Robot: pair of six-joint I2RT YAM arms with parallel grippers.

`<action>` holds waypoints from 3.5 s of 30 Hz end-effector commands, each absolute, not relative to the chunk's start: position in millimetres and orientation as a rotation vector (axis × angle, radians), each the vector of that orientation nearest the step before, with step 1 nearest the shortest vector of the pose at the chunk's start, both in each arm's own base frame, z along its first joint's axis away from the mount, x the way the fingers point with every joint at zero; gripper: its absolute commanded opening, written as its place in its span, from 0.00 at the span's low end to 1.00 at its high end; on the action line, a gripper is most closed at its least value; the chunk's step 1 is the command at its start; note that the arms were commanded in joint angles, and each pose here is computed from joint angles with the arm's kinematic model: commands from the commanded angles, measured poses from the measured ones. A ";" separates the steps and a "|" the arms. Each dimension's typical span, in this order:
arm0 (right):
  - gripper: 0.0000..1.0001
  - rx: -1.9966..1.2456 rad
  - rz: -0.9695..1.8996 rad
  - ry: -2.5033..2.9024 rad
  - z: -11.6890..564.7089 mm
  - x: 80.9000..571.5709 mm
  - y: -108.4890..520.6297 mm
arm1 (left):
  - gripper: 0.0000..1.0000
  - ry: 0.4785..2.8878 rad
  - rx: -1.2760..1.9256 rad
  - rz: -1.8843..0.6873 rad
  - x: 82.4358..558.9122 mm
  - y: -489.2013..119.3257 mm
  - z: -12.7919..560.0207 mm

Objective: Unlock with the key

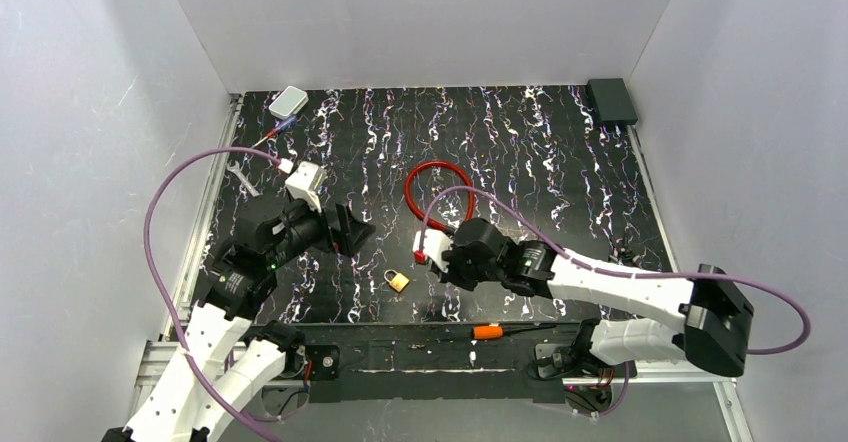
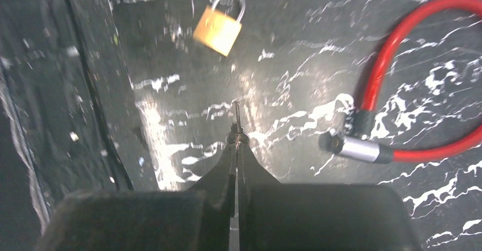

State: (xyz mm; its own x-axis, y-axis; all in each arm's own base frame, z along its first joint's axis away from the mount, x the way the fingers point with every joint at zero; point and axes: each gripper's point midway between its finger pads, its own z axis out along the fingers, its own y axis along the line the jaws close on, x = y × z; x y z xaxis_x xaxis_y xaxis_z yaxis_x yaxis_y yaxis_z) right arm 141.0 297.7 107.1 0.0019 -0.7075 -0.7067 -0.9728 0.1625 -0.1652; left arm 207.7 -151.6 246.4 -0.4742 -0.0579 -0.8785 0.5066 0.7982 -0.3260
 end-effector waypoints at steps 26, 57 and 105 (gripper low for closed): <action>0.01 -0.990 1.191 1.627 270.9 125.4 383.3 | 0.49 1.875 0.262 -1.381 168.3 -216.7 258.9; 0.01 -0.935 1.188 1.659 273.7 135.4 393.5 | 0.02 1.941 0.241 -1.376 169.4 -218.4 236.8; 0.54 -0.657 1.687 1.302 353.7 133.4 392.8 | 0.00 1.701 0.186 -1.397 170.4 -210.7 335.8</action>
State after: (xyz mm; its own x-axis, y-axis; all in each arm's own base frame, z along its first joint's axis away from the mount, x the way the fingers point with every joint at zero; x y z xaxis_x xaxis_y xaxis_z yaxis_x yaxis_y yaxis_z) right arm 135.6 392.0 316.6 -0.5086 0.2534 -0.8229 -0.8508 -0.0008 0.5255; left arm 172.9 -212.7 311.2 -0.6326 -0.3782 -0.6759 0.5673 0.3679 -0.7367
